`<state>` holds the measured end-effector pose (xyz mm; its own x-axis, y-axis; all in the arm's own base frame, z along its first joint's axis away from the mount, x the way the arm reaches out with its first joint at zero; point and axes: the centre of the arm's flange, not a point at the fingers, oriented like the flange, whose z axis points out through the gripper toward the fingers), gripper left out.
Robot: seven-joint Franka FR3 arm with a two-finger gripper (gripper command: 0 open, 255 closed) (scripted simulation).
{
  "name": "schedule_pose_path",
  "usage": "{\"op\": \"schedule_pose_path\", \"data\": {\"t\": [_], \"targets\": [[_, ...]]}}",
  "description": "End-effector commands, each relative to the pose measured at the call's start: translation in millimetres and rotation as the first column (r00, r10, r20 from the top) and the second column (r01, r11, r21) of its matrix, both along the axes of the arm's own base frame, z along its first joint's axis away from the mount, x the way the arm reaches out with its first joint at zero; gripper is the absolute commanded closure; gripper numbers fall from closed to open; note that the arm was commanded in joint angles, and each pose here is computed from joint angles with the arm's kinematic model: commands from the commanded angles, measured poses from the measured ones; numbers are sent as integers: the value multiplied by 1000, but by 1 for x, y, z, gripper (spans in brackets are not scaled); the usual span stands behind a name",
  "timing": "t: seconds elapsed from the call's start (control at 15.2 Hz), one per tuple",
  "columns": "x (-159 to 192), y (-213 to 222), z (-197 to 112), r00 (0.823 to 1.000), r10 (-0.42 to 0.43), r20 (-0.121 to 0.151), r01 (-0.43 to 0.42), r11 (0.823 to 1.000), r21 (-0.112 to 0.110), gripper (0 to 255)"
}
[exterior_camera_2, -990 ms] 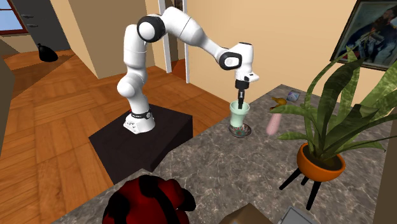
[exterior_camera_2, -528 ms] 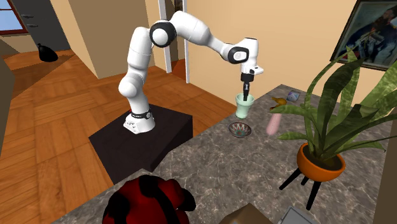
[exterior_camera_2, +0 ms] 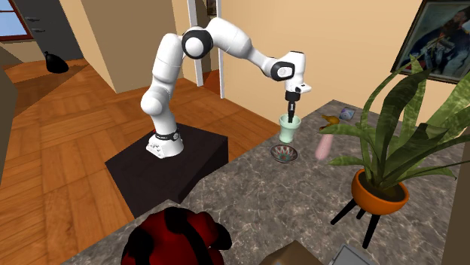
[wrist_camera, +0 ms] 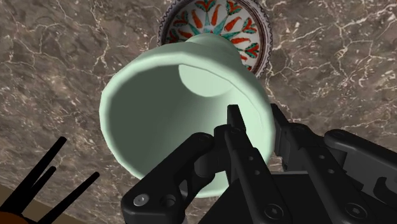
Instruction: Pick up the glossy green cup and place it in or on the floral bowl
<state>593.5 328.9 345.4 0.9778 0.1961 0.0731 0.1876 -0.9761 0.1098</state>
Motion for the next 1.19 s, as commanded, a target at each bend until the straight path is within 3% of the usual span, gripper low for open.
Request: {"op": "schedule_pose_path", "data": {"t": [0.0, 0.86, 1.12], "targets": [[0, 0, -11, 1000, 0, 1, 0, 1000, 0, 255], [0, 0, -84, 1000, 0, 1, 0, 1000, 0, 255], [0, 0, -84, 1000, 0, 1, 0, 1000, 0, 255]]}}
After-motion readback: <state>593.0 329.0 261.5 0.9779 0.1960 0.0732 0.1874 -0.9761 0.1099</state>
